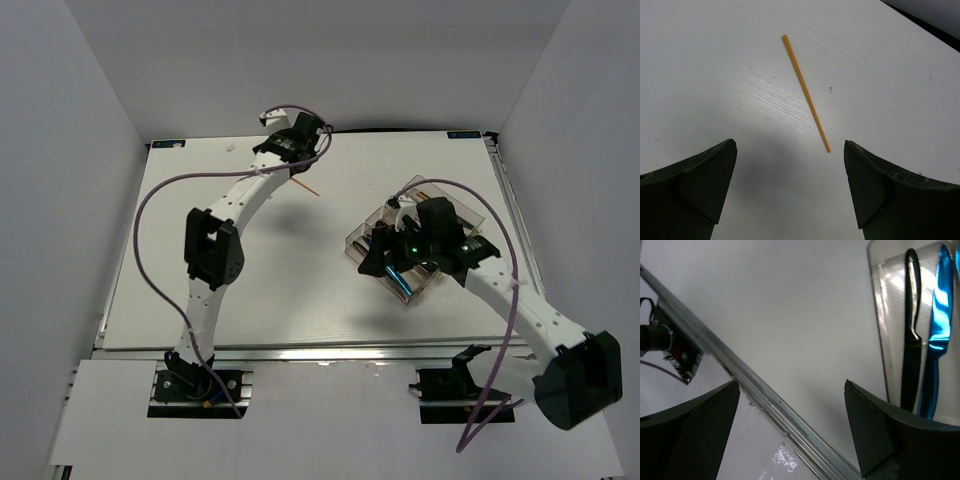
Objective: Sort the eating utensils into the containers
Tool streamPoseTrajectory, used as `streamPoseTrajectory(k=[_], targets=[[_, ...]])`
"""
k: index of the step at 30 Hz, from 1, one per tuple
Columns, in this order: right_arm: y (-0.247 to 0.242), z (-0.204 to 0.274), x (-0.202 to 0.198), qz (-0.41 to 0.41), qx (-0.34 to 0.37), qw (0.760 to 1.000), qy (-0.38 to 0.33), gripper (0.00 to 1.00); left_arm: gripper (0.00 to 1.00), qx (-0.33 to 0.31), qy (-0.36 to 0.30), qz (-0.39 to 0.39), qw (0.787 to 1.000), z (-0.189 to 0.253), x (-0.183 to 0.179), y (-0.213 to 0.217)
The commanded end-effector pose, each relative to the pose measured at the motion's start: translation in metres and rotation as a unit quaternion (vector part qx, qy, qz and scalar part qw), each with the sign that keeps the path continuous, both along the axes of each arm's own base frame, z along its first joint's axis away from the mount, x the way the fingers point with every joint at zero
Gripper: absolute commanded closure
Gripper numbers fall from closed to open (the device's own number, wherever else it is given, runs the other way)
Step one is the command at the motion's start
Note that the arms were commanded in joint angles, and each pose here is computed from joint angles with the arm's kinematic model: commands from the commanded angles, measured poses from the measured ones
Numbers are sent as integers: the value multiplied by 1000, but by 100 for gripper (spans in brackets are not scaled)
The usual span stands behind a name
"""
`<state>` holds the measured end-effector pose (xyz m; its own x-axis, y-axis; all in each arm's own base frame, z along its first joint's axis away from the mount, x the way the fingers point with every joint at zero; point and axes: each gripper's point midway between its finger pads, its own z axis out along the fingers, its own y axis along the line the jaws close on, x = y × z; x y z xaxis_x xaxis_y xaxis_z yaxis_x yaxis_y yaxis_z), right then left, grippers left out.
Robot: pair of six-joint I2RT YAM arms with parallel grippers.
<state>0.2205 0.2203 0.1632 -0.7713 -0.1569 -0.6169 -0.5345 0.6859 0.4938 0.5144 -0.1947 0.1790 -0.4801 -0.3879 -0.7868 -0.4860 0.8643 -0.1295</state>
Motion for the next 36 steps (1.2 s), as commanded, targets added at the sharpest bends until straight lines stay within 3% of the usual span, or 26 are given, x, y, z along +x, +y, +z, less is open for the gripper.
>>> streamPoseTrajectory(k=[1, 5, 10, 18, 23, 26, 28, 31, 36], targets=[[6, 23, -26, 23, 45, 998, -27, 11, 4, -42, -41, -21, 998, 8, 30, -28], [-10, 22, -60, 38, 49, 998, -31, 11, 4, -65, -119, -5, 991, -6, 68, -42], [-26, 33, -85, 57, 49, 994, -74, 11, 4, -17, -157, 29, 987, -37, 96, -35], [-27, 48, -110, 89, 81, 990, -78, 11, 4, 71, -145, 79, 984, -92, 106, -12], [-26, 44, -114, 99, 86, 989, -71, 11, 8, 55, -131, 74, 987, -127, 116, -5], [-23, 40, -115, 105, 92, 988, -63, 11, 21, 61, -121, 81, 988, -137, 115, 0], [-22, 40, -115, 106, 94, 988, -64, 11, 43, 69, -108, 87, 988, -141, 110, 4], [-21, 42, -113, 106, 96, 987, -68, 11, 44, 82, -90, 98, 988, -147, 102, 14], [-21, 47, -112, 108, 96, 987, -75, 11, 56, 72, -37, 99, 992, -179, 93, 30]])
